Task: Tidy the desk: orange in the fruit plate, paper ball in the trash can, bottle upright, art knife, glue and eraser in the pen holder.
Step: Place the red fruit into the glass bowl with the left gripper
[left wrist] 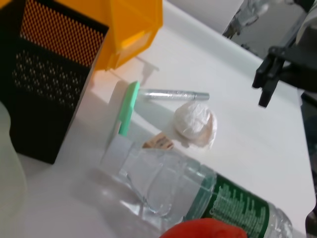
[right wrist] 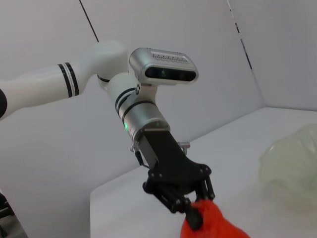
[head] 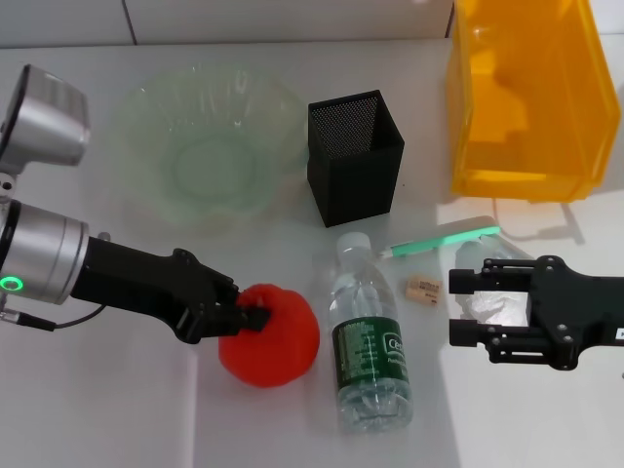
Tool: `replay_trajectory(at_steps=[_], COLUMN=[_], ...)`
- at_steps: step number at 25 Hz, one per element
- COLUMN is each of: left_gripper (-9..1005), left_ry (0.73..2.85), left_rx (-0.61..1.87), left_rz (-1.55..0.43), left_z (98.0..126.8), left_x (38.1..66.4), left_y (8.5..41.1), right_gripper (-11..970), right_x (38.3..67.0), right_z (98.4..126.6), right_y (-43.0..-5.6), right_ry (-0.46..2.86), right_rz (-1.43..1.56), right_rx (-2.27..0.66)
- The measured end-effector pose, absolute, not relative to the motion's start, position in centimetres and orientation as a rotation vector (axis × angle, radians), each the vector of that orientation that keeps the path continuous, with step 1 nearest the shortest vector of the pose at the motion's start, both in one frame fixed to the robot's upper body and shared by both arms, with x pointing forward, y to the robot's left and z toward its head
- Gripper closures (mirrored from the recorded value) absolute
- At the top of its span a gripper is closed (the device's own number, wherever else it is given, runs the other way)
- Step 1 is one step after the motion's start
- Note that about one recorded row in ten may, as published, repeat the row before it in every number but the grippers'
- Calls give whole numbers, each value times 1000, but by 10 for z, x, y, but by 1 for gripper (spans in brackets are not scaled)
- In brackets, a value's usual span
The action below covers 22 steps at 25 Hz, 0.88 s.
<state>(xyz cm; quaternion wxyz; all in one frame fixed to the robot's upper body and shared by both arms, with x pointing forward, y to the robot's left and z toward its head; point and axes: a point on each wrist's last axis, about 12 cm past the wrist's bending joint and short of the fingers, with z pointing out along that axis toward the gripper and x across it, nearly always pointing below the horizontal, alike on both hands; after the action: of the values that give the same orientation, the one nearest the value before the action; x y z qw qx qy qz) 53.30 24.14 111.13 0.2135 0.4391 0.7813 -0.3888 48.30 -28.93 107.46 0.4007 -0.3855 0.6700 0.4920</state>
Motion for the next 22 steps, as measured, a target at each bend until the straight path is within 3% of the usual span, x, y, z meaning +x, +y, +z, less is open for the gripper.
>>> replay_trajectory(at_steps=[8,14,17,22], left_gripper=[816,892,909,907], left_ry=[2050,1925,1903,1960], left_rx=[1110,977,928,883], left_rz=[-1082,-793,-697,-527], left_z=[1143,1187,1190,1170], left_x=[541,578,592,616], left_y=[270,286,286,280], right_gripper=[313,314,315,315], right_x=[480,479,478,476], right_z=[1073,1072,1072,1069], right_y=[-291,-289,-287,-282], right_ry=[1698,1696,1693,1685], right_rz=[1249,1256,1262,1283], right_rx=[-966,-962,-961,-951])
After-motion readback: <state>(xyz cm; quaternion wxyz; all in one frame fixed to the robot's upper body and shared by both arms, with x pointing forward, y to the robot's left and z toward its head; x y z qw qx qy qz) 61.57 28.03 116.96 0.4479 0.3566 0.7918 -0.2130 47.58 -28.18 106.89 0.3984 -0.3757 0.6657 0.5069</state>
